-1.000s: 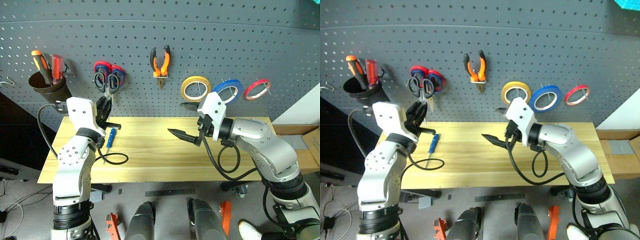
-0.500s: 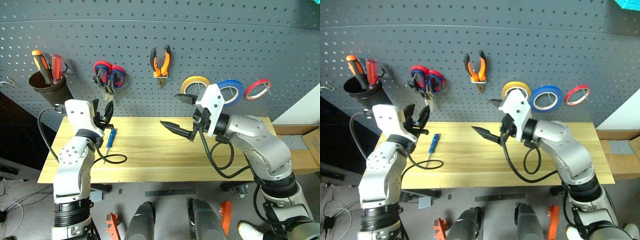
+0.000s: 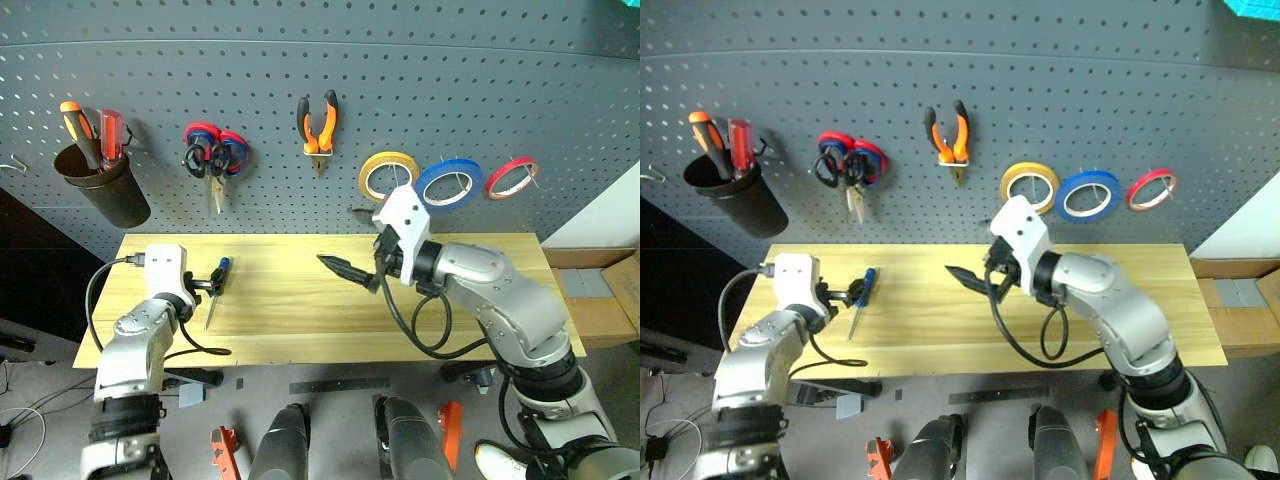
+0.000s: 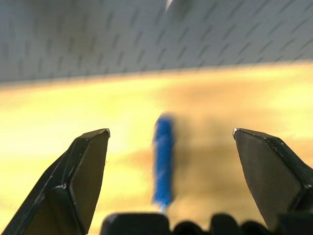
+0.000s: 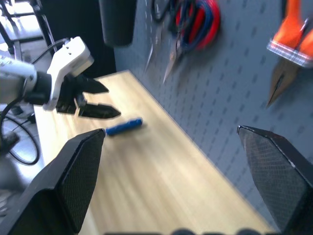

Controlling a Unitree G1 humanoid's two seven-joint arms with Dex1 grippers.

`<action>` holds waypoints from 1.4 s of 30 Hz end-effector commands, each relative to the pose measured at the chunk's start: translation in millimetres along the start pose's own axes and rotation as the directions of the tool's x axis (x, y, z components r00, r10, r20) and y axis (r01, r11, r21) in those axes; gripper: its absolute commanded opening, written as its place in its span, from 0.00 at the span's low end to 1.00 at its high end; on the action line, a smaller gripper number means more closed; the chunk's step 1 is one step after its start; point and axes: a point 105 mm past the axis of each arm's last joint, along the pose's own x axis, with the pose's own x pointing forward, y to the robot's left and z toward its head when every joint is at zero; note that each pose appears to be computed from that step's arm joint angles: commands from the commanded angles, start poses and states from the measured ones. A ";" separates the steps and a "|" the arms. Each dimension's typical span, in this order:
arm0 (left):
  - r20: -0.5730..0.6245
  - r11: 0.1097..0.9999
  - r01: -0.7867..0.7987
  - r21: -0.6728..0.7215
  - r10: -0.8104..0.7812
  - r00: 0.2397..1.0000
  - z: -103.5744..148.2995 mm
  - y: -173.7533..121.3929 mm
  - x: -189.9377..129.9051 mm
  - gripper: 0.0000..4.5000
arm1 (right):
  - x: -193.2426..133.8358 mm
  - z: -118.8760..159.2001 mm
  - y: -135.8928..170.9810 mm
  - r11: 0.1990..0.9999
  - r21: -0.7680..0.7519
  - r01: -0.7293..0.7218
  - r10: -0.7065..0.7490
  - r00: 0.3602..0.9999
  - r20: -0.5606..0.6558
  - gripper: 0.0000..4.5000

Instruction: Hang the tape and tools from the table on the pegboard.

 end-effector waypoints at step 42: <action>0.352 0.991 -0.112 0.071 0.081 0.933 42.2 17.1 -46.6 0.11 | 13.0 53.2 26.8 0.966 -0.212 -0.150 0.187 0.967 0.170 1.00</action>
